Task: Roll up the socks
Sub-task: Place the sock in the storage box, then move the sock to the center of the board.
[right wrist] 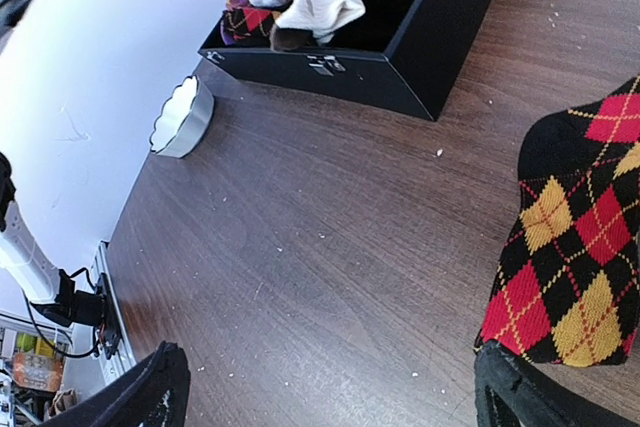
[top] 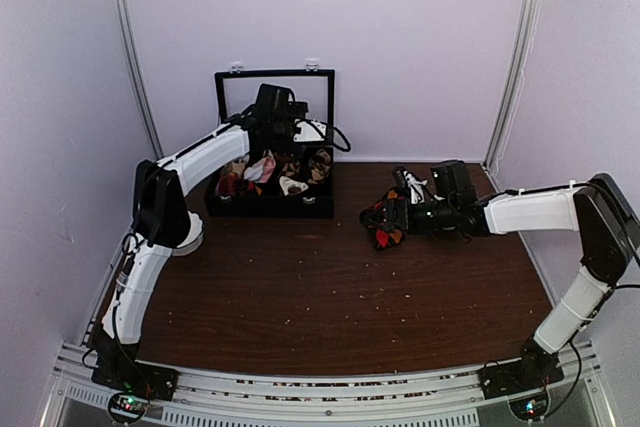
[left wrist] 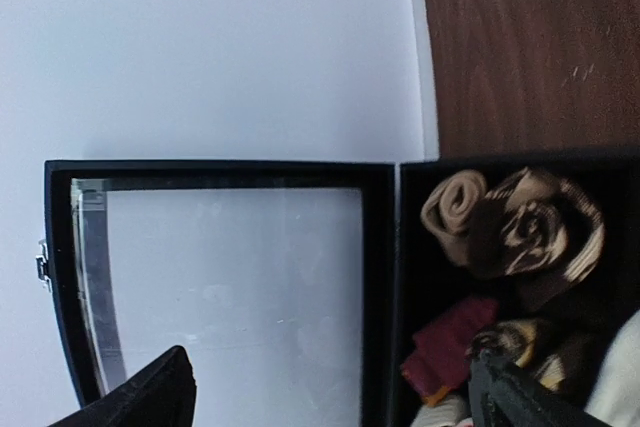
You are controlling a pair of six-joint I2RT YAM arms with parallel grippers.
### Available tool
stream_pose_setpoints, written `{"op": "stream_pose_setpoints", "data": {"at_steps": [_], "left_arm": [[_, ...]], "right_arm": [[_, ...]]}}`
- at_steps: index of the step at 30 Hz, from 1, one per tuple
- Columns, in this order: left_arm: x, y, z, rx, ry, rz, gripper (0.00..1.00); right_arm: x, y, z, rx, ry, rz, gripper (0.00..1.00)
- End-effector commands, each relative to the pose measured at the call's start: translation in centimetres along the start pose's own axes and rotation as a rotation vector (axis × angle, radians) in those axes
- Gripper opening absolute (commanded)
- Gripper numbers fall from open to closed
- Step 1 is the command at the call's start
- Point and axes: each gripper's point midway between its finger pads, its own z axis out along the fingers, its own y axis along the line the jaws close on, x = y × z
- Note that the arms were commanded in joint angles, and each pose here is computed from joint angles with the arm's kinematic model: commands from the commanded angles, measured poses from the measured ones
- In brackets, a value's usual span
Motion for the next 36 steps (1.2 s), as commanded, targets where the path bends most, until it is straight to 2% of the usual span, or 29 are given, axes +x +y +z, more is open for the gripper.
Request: {"op": "stream_pose_setpoints", "data": {"at_steps": [1, 4, 7, 11, 16, 19, 22, 26, 32, 36], "left_arm": [[-3.6, 1.6, -5.0, 0.122, -0.121, -0.515, 0.98], [-5.4, -0.7, -7.5, 0.242, -0.200, -0.597, 0.98], [-5.4, -3.5, -8.9, 0.311, -0.179, -0.612, 0.98], [-5.6, -5.9, -11.8, 0.439, -0.168, -0.677, 0.98], [-4.7, -5.9, -16.3, 0.481, -0.182, -0.828, 0.98], [-3.5, -6.5, -18.0, 0.525, -0.142, -0.865, 0.98], [-2.4, -8.1, -19.3, 0.559, -0.083, -0.836, 0.98], [-2.0, -9.9, -21.1, 0.569, -0.077, -0.817, 0.98], [-2.2, -11.3, -23.1, 0.607, -0.081, -0.858, 0.98], [-2.0, -12.1, -23.7, 0.620, -0.069, -0.859, 0.98]], "right_arm": [[-0.7, -2.0, 0.2, 0.087, -0.026, -0.001, 1.00], [-1.9, -4.0, -0.6, 0.241, -0.045, -0.032, 1.00], [-3.4, -5.6, -2.1, 0.382, -0.081, -0.041, 1.00], [-4.9, -3.4, -2.9, 0.209, -0.190, -0.041, 1.00], [-3.1, -7.9, -1.0, 0.403, 0.019, 0.002, 1.00], [-1.6, -10.1, -1.1, 0.493, 0.040, 0.030, 1.00], [-0.2, -10.4, -0.2, 0.467, 0.077, 0.053, 1.00], [1.7, -10.1, 1.6, 0.393, 0.146, 0.094, 0.82], [2.4, -8.5, 3.6, 0.302, 0.197, 0.128, 0.36], [1.4, -6.9, 4.0, 0.262, 0.175, 0.142, 0.22]]}}
